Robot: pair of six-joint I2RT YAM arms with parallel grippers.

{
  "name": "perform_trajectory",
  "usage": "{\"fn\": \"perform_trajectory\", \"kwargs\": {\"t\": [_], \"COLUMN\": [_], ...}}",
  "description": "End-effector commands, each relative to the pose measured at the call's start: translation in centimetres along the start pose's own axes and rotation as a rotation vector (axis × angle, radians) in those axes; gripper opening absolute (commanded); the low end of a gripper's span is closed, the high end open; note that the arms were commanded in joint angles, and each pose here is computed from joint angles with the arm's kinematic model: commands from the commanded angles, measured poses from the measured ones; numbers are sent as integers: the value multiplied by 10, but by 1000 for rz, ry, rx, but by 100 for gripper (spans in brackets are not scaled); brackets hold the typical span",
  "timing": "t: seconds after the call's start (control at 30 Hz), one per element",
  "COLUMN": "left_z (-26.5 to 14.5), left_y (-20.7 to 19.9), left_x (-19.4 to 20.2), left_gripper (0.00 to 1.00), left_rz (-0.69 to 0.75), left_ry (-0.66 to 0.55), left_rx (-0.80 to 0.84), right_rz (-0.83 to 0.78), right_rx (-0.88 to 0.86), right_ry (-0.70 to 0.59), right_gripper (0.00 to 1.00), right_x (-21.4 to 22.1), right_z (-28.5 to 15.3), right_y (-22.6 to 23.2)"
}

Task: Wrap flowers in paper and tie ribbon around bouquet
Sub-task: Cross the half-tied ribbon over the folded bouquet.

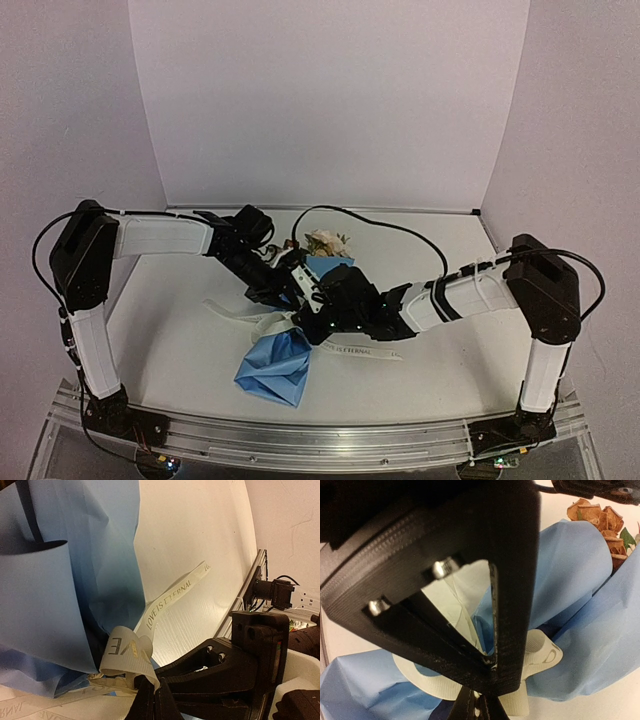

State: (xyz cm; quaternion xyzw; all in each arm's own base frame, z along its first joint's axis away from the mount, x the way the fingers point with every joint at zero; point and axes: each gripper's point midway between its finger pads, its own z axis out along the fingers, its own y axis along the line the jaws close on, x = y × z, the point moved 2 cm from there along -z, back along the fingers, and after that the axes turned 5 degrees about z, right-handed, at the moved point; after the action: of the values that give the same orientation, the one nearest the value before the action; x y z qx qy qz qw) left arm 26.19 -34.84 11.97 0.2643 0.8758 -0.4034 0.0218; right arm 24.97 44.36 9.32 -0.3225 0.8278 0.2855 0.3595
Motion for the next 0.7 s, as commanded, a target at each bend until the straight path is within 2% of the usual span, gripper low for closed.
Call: {"fn": "perform_trajectory", "kwargs": {"t": [0.0,0.17,0.4,0.67], "left_z": [-9,-9,-8,2], "left_y": [-13,-15,-17,6], "left_x": [-14,-17,-27,-30], "left_gripper": [0,0,0,0], "left_rz": [45,52,46,-9], "left_ry": [-26,-26,-40,-55], "left_rx": [28,35,37,-55], "right_rz": [-16,6,159,225], "right_rx": [19,2,-129,-165], "right_ry": [-45,-30,13,62], "right_gripper": [0,0,0,0], "right_x": [-19,-22,-26,-15], "right_z": [-11,-18,-25,-25], "right_y": [2,-5,-23,-42]}}
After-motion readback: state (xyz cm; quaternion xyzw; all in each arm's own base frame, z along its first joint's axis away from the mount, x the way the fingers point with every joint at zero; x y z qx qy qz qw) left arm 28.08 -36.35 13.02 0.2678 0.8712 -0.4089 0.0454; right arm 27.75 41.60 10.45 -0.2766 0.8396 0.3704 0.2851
